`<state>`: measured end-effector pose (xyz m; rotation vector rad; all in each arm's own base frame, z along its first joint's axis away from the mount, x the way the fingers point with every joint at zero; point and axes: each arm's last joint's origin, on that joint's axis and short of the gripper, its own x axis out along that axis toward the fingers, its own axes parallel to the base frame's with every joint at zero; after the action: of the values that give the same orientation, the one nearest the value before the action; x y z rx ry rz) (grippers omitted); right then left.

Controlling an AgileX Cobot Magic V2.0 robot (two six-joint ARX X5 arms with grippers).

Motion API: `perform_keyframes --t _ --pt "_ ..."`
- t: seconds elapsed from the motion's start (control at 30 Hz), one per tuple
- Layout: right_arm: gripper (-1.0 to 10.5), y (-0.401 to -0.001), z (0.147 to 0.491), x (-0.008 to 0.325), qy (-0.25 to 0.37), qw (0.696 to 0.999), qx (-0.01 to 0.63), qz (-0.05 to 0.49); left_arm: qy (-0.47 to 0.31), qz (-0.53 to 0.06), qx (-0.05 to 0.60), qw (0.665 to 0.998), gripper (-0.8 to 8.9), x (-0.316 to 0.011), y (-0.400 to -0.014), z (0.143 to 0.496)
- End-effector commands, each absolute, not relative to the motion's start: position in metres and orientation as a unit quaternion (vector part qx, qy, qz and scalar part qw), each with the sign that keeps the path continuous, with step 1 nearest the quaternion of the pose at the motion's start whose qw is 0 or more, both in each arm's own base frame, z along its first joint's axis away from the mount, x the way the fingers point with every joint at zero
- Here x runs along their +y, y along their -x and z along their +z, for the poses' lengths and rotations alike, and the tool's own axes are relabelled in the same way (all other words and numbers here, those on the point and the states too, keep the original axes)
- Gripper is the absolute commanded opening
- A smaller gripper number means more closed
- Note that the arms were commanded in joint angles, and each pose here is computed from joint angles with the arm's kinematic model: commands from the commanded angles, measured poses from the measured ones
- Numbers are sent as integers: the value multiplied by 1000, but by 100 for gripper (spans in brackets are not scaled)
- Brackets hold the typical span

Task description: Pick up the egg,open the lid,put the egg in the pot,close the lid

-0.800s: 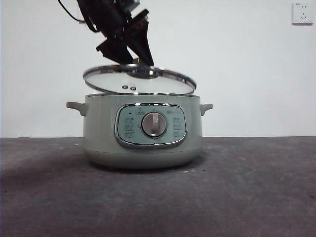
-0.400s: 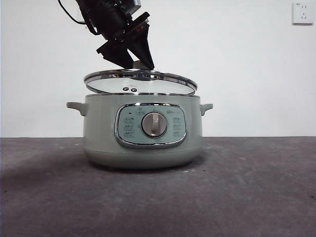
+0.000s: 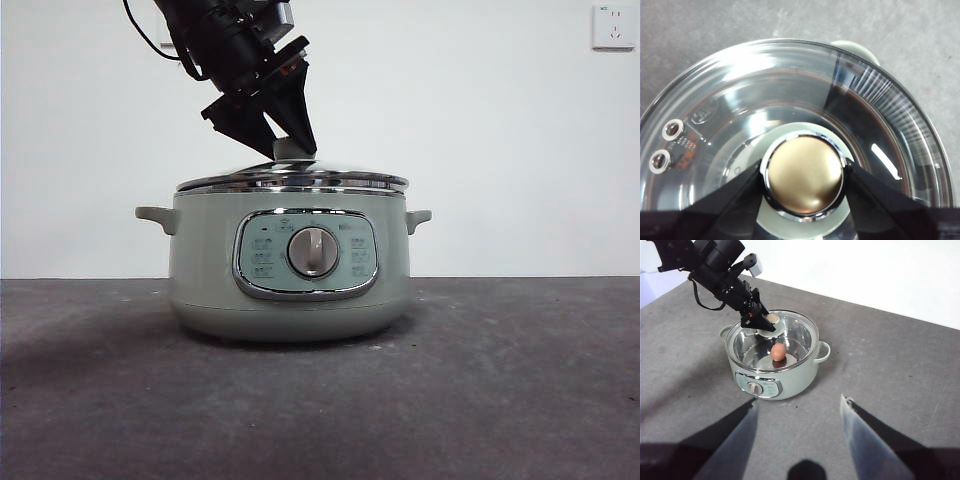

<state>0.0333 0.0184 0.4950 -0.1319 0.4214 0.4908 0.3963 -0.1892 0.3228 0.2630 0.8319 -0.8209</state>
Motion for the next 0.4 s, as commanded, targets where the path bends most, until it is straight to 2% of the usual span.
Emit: perform_keyframes --t 0.03,0.4 --pt "281 -33 492 18 65 943 221 238 -124 -387 394 824 -7 -195 -402 313" --pt "281 -33 492 18 66 943 221 238 -150 -361 409 825 -7 -191 -403 309"
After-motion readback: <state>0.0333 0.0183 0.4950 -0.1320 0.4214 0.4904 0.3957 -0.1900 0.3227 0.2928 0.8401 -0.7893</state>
